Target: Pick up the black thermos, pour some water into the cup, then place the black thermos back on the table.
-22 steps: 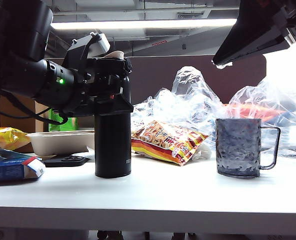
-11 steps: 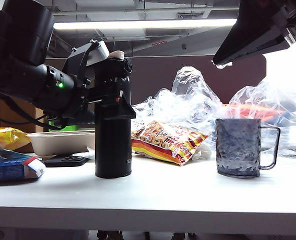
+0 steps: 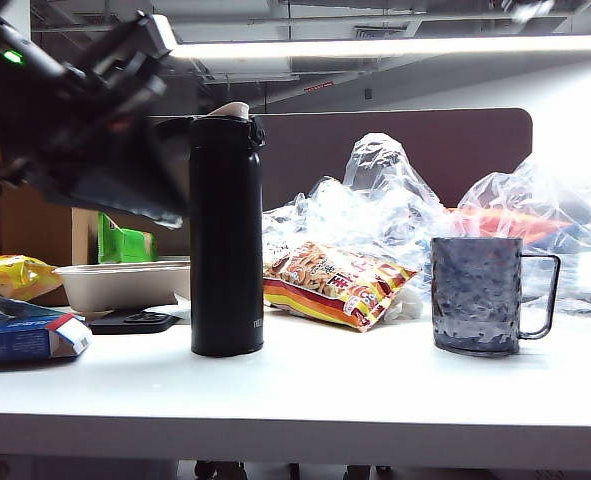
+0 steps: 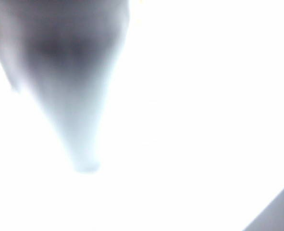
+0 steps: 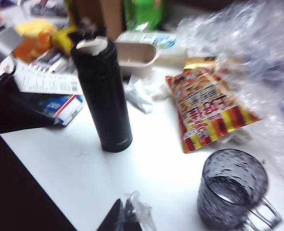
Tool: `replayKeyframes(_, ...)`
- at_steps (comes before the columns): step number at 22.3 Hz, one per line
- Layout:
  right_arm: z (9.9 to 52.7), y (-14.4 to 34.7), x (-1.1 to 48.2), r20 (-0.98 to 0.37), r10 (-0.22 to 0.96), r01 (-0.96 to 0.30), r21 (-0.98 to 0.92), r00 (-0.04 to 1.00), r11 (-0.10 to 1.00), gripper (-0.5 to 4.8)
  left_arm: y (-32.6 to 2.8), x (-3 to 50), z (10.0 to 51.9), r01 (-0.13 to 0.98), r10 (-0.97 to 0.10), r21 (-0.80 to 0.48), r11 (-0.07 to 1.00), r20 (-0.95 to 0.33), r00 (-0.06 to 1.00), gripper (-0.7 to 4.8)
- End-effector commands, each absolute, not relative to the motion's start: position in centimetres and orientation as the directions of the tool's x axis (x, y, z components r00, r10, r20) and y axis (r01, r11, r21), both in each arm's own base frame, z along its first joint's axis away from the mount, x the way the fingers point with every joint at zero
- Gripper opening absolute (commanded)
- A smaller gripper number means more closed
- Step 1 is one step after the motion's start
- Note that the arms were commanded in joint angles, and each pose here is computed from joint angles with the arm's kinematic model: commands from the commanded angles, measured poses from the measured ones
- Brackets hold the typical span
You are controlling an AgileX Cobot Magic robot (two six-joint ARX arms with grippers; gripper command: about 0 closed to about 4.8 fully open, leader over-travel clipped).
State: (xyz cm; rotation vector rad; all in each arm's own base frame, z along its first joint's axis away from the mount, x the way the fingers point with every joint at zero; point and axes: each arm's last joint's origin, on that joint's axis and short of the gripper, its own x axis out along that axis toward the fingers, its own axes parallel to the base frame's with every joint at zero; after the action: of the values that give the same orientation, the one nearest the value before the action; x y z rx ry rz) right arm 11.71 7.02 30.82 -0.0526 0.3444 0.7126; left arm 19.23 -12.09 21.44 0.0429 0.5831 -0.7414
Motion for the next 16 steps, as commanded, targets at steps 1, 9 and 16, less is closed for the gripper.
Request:
replayKeyframes(1, 29.8, 6.1, 10.1, -0.391, 0.608, -0.624, 0.1, 0.691, 0.775, -0.06, -10.7, 16.8, 23.6, 0.657, -0.637, -0.159, 0.737, -0.491, 0.595, -0.06)
replayKeyframes(9, 24.2, 4.1, 6.7, -0.196, 0.604, -0.58, 0.172, 0.772, 0.796, -0.06, -6.8, 10.2, 24.8, 0.65, -0.682, -0.207, 0.731, -0.213, 0.7, -0.06)
replayKeyframes(16, 18.6, 4.5, 7.3, -0.147, 0.606, -0.578, 0.197, 0.782, 0.792, -0.06, -5.6, 8.6, 20.4, 0.602, -0.639, -0.243, 0.761, -0.118, 0.76, -0.06)
